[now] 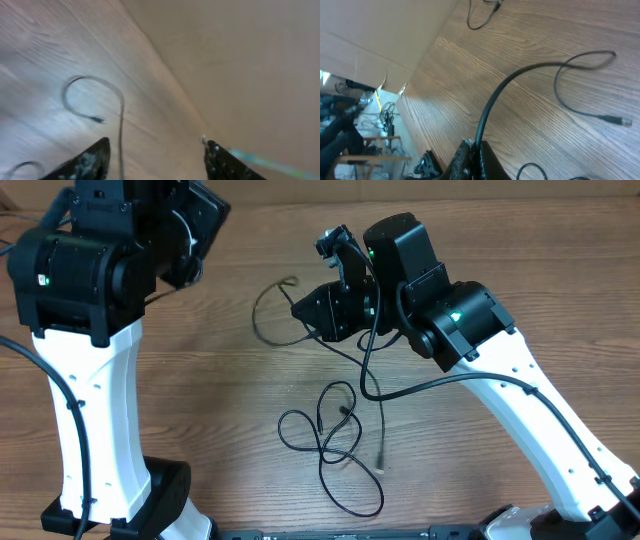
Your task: Untangle cables
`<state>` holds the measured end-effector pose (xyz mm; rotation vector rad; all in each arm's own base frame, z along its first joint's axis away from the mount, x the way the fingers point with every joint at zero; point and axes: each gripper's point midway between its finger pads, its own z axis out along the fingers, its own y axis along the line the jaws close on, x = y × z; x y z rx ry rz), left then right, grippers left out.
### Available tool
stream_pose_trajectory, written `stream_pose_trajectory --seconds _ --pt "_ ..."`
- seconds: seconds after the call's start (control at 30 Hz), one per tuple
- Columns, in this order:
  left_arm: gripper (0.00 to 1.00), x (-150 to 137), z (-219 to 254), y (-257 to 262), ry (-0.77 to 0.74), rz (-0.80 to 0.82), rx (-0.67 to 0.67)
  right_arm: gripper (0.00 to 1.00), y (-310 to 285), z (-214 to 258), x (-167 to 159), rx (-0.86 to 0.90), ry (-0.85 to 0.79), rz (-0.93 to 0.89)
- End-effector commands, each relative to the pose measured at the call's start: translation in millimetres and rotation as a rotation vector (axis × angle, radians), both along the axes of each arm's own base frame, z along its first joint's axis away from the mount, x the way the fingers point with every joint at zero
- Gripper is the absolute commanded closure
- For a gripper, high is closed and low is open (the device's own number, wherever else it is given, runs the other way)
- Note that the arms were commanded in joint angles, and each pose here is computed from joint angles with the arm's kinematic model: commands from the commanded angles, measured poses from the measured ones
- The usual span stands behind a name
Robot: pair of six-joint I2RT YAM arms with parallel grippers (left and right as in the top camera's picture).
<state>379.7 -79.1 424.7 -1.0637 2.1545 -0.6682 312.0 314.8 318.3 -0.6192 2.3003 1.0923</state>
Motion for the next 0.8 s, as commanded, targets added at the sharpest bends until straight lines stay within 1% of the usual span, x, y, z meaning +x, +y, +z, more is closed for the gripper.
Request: stream_pose_trajectory --seconds 0.0,0.03,0.13,0.2,0.27,0.33,0.37,0.43,0.47,0.5,0.53,0.57,0.6,0.63,0.67,0.7,0.73,0.77 --pt "0.39 -13 -9 -11 0.043 -0.137 0.049 0.96 0 30 -8 0.047 -0.114 0.066" --pt "0.41 -18 -12 -19 0.067 -0.175 0.016 0.96 0 33 -5 0.054 -0.127 0.062" --pt "0.39 -24 -13 -32 0.083 -0.240 -0.038 0.96 -2 47 0 0.104 -0.160 0.072" --pt "0.36 -23 -14 -33 0.086 -0.243 -0.041 0.96 -2 60 -1 0.149 -0.184 0.091" --pt "0.35 -22 -18 -33 0.102 -0.243 -0.039 0.96 -10 75 4 0.189 -0.200 0.051" --pt "0.32 -21 -26 -29 0.133 -0.227 -0.015 0.96 -30 71 13 0.156 -0.182 -0.015" --pt "0.31 -18 -30 -21 0.139 -0.193 0.021 0.91 -41 54 20 0.095 -0.134 -0.074" --pt "0.30 -14 -33 -7 0.141 -0.134 0.085 0.72 -53 27 26 -0.004 -0.071 -0.148" --pt "0.29 -11 -37 0 0.150 -0.104 0.120 0.53 -60 5 30 -0.077 -0.027 -0.188" --pt "0.30 -10 -40 3 0.159 -0.099 0.140 0.43 -61 -10 30 -0.121 0.005 -0.201" --pt "0.30 -7 -44 4 0.167 -0.112 0.162 0.42 -61 -24 30 -0.153 0.032 -0.203" --pt "0.30 -3 -51 3 0.180 -0.153 0.199 0.41 -59 -47 31 -0.202 0.079 -0.203" --pt "0.29 0 -60 2 0.201 -0.193 0.236 0.37 -59 -57 32 -0.219 0.100 -0.203" --pt "0.28 5 -67 1 0.213 -0.243 0.275 0.28 -58 -70 33 -0.239 0.132 -0.202" --pt "0.27 11 -79 -5 0.229 -0.328 0.312 0.05 -58 -79 36 -0.248 0.165 -0.215" --pt "0.23 16 -91 -16 0.238 -0.451 0.335 0.00 -63 -86 41 -0.244 0.210 -0.260" --pt "0.12 21 -104 -28 0.245 -0.571 0.333 0.00 -69 -88 46 -0.236 0.239 -0.299" --pt "0.02 24 -114 -40 0.252 -0.650 0.311 0.00 -77 -89 51 -0.230 0.262 -0.335"
